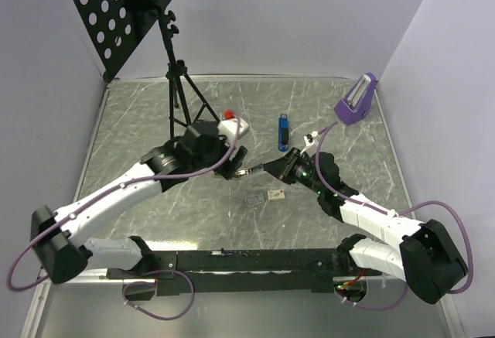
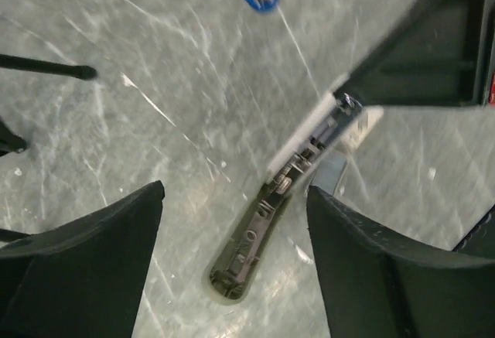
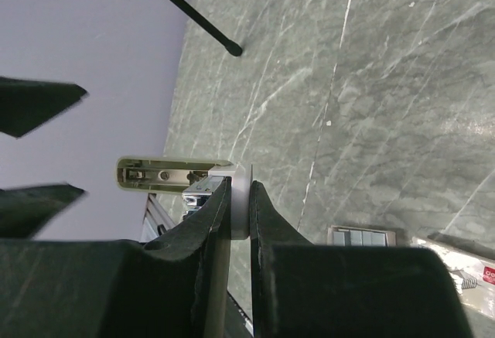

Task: Load the staples into the stapler

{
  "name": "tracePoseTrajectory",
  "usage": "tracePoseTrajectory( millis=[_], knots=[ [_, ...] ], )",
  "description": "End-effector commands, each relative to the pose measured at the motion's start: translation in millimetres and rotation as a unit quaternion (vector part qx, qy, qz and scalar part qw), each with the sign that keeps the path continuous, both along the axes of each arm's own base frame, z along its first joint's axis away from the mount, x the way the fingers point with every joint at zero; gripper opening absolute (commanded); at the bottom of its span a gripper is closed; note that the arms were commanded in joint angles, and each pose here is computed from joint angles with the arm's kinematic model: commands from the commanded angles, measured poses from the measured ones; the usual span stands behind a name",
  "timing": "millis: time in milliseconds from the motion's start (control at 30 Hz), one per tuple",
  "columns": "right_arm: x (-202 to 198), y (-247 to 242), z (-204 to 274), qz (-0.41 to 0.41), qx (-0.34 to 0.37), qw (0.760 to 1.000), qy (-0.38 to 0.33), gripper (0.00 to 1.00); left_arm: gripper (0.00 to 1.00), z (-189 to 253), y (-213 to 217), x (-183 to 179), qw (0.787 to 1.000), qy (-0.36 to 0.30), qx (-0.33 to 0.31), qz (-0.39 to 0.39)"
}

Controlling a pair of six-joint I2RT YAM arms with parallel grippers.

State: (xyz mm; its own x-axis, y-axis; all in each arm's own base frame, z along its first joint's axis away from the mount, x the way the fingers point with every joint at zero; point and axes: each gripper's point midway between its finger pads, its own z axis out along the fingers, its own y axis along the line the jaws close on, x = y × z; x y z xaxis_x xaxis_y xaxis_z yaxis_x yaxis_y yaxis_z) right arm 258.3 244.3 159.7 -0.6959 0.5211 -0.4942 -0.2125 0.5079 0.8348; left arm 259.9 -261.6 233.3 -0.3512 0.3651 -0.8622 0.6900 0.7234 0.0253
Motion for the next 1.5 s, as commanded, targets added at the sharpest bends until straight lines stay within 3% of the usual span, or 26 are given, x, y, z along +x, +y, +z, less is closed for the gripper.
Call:
tracePoseTrajectory(
  millis=[0, 100, 467, 700, 1233, 1300, 1467],
  knots=[
    [8.2, 10.4, 39.9, 0.005, 0.038, 0.998, -0.051, 0.0, 0.74, -15.5, -7.8, -19.5, 0.994, 0.022, 0.079, -0.078],
    [7.1, 11.5, 37.2, 0.009, 0.037, 0.998, -0.047, 0.0, 0.63, -25.6, -17.4, -25.5, 0.989, 0.038, 0.098, -0.108],
    [3.5, 14.0, 35.0, 0.017, 0.048, 0.998, -0.043, 0.0, 0.51, -62.2, -24.6, -19.4, 0.973, 0.051, 0.174, -0.143],
    [2.1, 15.6, 35.6, 0.021, 0.052, 0.998, -0.042, 0.0, 0.34, -68.2, -27.5, -14.6, 0.97, 0.044, 0.185, -0.153],
    [0.5, 22.6, 33.4, 0.037, 0.067, 0.997, -0.03, 0.0, 0.29, -81.7, -37.2, -22.5, 0.963, 0.04, 0.184, -0.191],
    [-0.2, 23.4, 32.1, 0.04, 0.068, 0.997, -0.027, 0.0, 0.21, -83.2, -36.8, -24.6, 0.962, 0.041, 0.186, -0.197],
    [0.1, 24.2, 28.6, 0.042, 0.068, 0.997, -0.021, 0.0, 0.12, -90.6, -26.1, -28.0, 0.958, 0.048, 0.206, -0.197]
  ],
)
